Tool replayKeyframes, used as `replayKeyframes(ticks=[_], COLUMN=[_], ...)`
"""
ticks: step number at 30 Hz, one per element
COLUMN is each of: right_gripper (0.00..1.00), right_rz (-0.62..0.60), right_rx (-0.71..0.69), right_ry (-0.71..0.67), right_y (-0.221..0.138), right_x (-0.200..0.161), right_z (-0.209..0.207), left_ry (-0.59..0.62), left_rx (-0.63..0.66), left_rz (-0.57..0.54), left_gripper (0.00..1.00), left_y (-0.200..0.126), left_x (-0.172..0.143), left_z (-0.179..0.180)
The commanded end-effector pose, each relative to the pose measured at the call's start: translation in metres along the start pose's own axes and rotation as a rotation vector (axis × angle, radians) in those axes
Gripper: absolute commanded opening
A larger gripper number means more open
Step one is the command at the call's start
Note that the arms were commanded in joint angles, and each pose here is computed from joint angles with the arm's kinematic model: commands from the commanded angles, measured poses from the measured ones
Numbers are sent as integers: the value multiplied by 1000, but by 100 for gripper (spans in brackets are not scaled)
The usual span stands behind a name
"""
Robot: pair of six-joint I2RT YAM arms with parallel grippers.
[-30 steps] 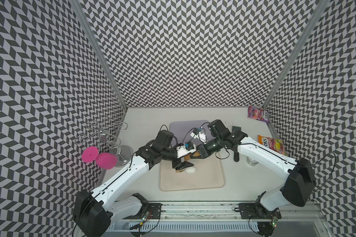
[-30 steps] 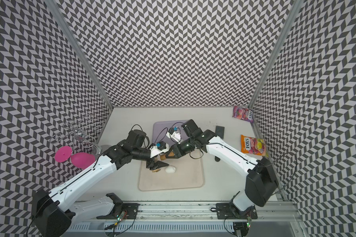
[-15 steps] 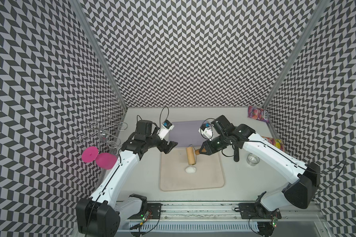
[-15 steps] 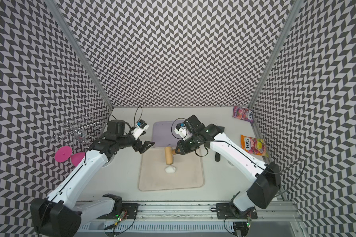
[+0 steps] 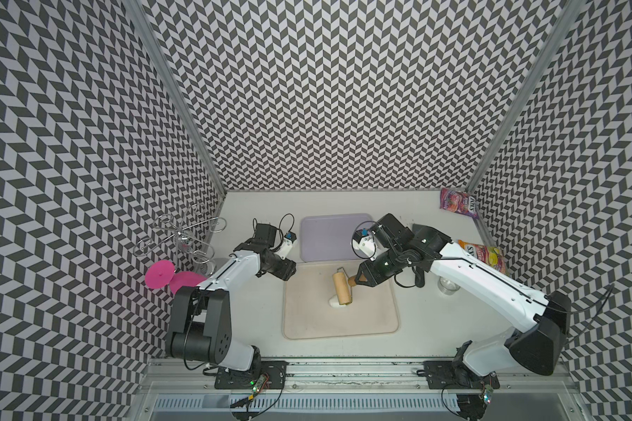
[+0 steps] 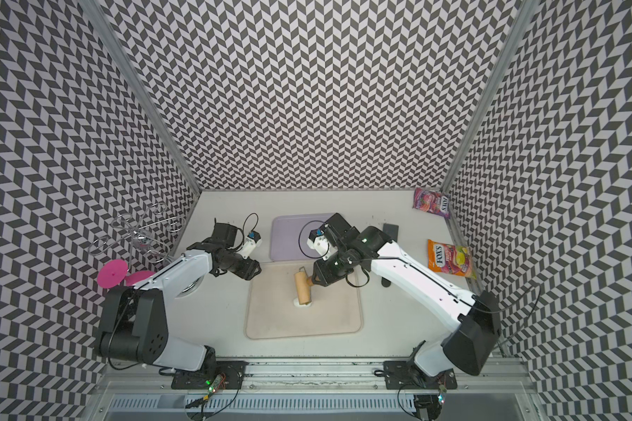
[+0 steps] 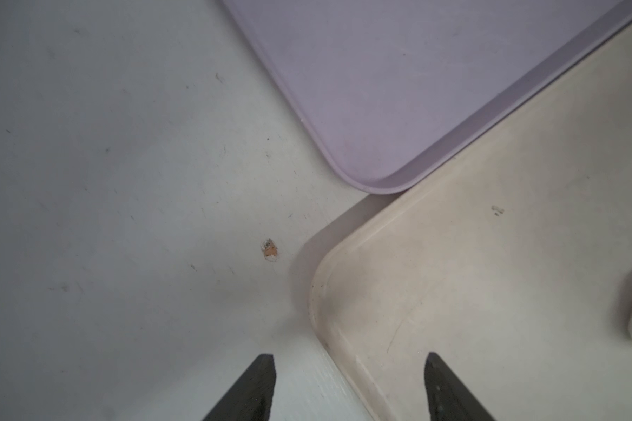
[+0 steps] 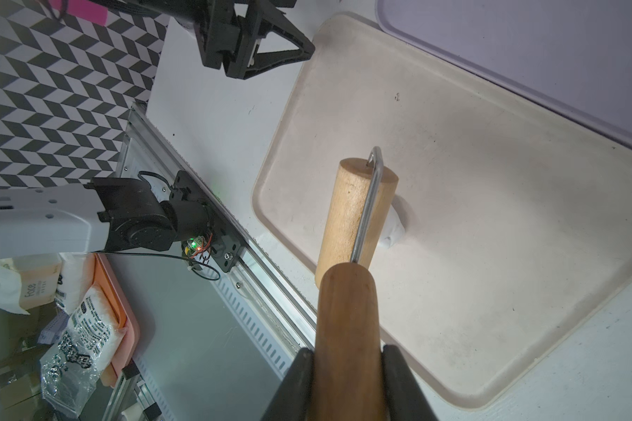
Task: Roll out the dumpling wrappers from the dough
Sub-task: Adjust the work surface at the center of the board.
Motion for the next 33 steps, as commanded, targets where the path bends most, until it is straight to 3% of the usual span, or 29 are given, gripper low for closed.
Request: replayKeyframes(ticks=[1,2,7,15,21,23,28,33], right_gripper=[0,0,0,0,0,0,0,0], right_rz=[-68,-69,-70,-61,-54,-47,-38,-30], right_rx=[49,50,51,48,37,31,12,-8], right_ry=[-53,-55,-58,-50,-33,-27,-16,-12], right_y=[-9,-9,-8,-6,-4,-1,4,11], right_x=[5,5,1,-3,-1,-1,1,2], right_z=[10,10,8,5,4,2,-1,-4], left_ry=[26,36,54,36,31,27,8,9], left_rx=[-4,-26,-27,-38,-52,-51,-43,-38], left_rz=[5,28,104,118,147,145,119,115], left_gripper=[49,45,45,42,24,23,3,0], left_y=[15,22,46,58,60,58,50,50], left_x=[12,12,7,1,-5,-6,-2,-4], left_z=[11,12,19,19,16,15,15,12])
Point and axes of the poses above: each gripper's point midway between its finger pads, its own y axis out along the fingers, its own z axis along the line the jaws close on, x = y × z, the point moved 6 cm from there along -y, back along the fingers, and after that the axes turned 8 degrees about y, right-handed, at the moved point
